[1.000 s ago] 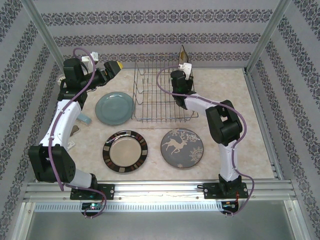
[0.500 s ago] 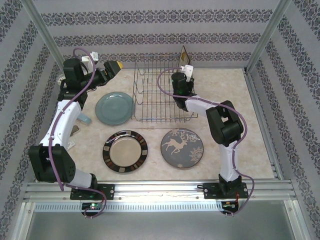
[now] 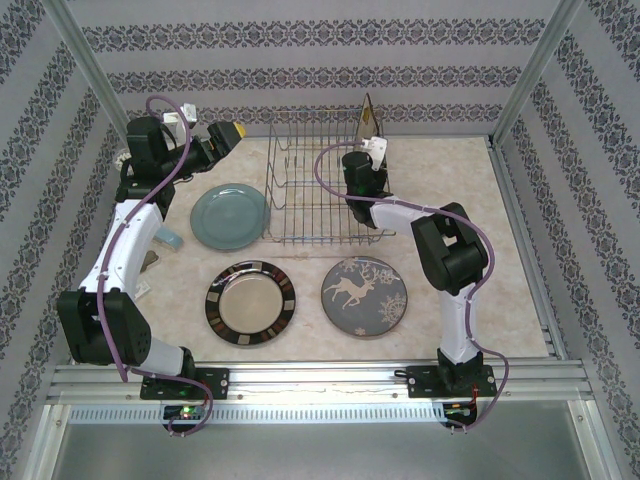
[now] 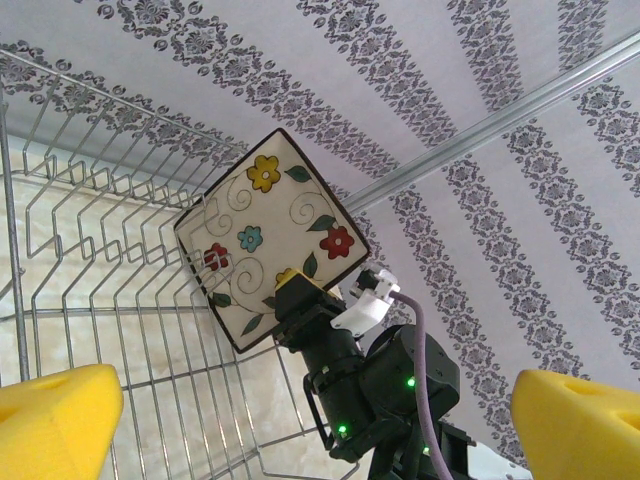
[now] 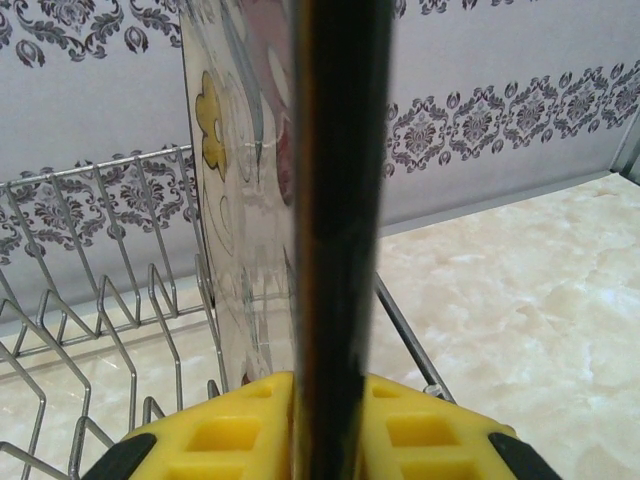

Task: Load the plates into the dish rack

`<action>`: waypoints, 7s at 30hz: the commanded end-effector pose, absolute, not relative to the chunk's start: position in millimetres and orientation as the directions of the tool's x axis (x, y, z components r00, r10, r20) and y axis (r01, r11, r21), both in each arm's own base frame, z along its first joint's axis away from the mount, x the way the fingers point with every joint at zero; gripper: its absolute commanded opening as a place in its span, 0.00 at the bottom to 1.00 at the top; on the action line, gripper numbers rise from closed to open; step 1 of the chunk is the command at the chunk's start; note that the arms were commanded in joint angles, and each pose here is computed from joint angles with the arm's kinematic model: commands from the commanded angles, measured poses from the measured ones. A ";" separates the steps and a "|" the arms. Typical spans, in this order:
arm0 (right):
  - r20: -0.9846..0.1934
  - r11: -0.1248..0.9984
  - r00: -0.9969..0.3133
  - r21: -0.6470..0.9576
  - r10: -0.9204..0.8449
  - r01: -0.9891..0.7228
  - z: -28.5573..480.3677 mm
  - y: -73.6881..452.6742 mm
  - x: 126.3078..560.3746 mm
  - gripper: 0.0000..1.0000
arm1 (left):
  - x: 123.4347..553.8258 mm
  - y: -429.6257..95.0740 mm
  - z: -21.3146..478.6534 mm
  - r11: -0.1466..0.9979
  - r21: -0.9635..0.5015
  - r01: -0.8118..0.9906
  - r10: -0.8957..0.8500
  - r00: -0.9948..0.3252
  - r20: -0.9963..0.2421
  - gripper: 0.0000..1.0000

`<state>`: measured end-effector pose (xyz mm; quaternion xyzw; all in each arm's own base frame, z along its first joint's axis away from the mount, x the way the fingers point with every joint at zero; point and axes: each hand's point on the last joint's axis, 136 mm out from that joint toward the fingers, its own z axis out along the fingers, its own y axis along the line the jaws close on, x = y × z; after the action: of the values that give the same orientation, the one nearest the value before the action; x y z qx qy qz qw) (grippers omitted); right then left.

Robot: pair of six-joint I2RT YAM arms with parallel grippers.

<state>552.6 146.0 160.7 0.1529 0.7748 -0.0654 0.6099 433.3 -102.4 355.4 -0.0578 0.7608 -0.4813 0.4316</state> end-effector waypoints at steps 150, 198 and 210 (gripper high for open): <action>-0.827 0.990 -0.562 -0.060 0.023 0.129 307.1 141.1 571.0 0.00 | 442.8 -65.7 306.9 0.746 -0.652 0.135 -0.451 -0.619 -0.644 1.00; -0.945 0.961 -0.323 -0.037 0.056 0.275 360.0 130.5 586.4 0.00 | 444.7 -66.5 303.4 0.741 -0.658 0.133 -0.453 -0.625 -0.636 1.00; -0.942 0.956 -0.324 -0.015 0.084 0.293 334.9 134.3 596.4 0.00 | 447.3 -65.9 297.2 0.744 -0.656 0.123 -0.450 -0.634 -0.629 1.00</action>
<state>590.5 147.8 258.6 0.0468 0.8754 -0.1058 0.4694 441.9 -69.8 287.1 -0.1008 0.8433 -0.3409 0.4031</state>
